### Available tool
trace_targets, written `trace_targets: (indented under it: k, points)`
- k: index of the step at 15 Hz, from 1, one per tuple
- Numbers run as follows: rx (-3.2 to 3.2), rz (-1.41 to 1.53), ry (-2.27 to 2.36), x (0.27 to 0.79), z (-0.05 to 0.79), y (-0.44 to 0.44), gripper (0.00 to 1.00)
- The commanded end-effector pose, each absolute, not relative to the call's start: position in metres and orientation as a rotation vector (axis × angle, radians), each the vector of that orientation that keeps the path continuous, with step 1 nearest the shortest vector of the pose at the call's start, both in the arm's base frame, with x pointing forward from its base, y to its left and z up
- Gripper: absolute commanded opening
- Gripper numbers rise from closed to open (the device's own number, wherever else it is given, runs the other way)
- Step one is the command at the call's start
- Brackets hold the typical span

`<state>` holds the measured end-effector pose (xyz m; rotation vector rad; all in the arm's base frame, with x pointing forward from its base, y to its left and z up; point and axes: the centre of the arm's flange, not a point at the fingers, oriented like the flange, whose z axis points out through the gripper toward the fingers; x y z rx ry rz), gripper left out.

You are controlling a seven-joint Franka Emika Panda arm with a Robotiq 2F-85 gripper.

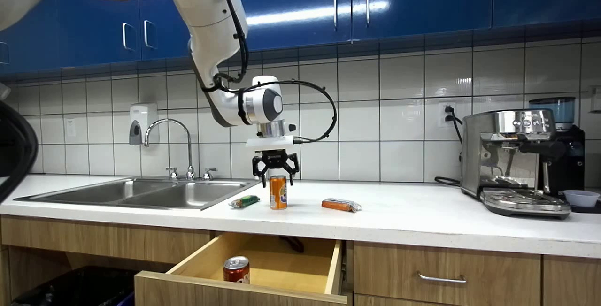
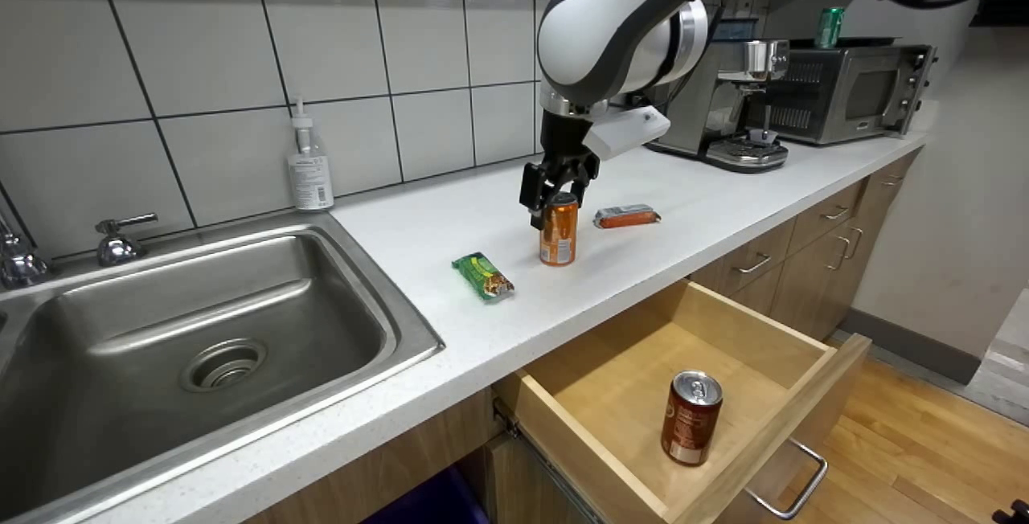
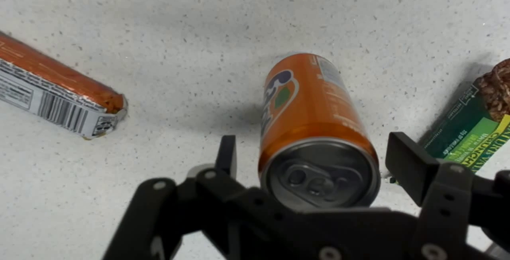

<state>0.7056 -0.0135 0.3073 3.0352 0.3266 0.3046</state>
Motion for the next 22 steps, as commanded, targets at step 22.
trace_targets:
  k: [22]
  points:
    - [3.026,0.328,0.473,0.669,0.347,-0.002,0.38]
